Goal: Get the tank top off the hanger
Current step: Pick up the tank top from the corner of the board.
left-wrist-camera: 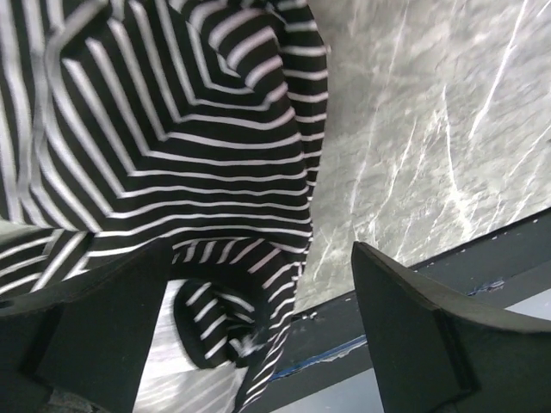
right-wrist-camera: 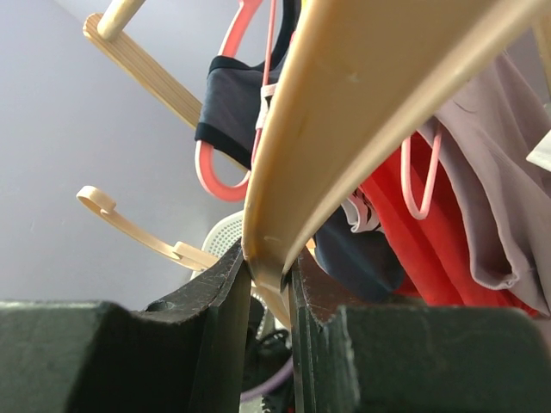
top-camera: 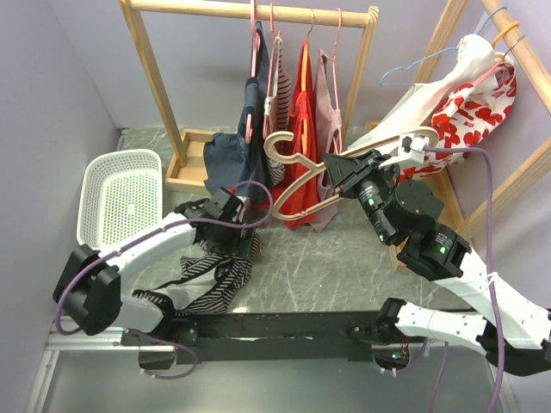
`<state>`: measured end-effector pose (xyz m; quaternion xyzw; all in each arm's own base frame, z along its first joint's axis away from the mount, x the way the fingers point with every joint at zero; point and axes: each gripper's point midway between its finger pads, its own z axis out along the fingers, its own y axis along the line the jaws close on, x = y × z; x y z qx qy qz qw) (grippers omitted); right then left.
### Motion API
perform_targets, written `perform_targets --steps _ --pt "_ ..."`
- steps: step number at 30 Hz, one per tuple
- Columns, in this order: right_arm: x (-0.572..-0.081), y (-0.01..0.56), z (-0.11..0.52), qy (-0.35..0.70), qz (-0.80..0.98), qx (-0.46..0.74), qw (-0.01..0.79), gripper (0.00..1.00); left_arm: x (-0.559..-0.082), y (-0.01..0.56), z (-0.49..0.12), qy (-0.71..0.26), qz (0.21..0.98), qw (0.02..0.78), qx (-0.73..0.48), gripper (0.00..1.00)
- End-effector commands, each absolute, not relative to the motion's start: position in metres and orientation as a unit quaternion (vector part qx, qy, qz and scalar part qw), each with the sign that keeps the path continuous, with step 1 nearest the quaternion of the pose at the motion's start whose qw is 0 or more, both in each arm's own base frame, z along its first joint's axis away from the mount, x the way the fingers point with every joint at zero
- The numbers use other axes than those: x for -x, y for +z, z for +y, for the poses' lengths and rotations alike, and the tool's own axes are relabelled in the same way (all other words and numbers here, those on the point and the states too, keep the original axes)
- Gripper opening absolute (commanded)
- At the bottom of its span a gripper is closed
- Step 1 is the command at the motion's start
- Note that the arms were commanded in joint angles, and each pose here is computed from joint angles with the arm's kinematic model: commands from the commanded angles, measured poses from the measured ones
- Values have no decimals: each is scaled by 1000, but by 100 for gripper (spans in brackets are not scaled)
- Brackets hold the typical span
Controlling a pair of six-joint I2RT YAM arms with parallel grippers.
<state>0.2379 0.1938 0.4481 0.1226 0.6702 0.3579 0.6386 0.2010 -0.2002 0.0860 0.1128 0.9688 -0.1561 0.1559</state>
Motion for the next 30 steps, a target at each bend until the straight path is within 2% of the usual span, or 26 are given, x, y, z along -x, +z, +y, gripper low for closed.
perform_targets --steps 1,2,3,5,6,8,9,12,15,17,19,24,30 --pt "-236 463 186 370 648 -136 651 0 -200 73 -210 -148 971 154 -106 87" --pt "-236 463 187 372 648 -136 651 0 -197 68 -210 -147 972 147 -106 83" --pt "-237 463 187 371 649 -136 650 0 -196 65 -213 -145 973 145 -109 69" --pt "-236 462 187 370 649 -136 650 0 -196 60 -214 -142 973 146 -106 58" --pt "-237 462 187 369 650 -137 651 0 -196 59 -214 -140 974 145 -107 46" --pt "-237 461 185 366 650 -139 651 0 -197 57 -214 -137 974 145 -105 38" --pt "-237 461 184 365 650 -141 652 0 -198 57 -215 -135 975 144 -105 22" --pt "-236 460 182 364 649 -142 653 0 -200 63 -214 -133 973 155 -105 1" --pt "-236 458 182 362 651 -141 652 1 -207 84 -212 -135 969 184 -96 1" --pt "-237 458 182 362 652 -141 652 1 -220 111 -207 -127 961 232 -76 1" --pt "-236 458 181 364 650 -143 652 1 -224 155 -206 -158 942 286 -70 1" --pt "-237 457 183 366 648 -141 653 1 -254 288 -164 -142 868 475 13 1" --pt "-240 459 191 363 653 -129 652 1 -275 393 -107 -68 798 594 74 1"
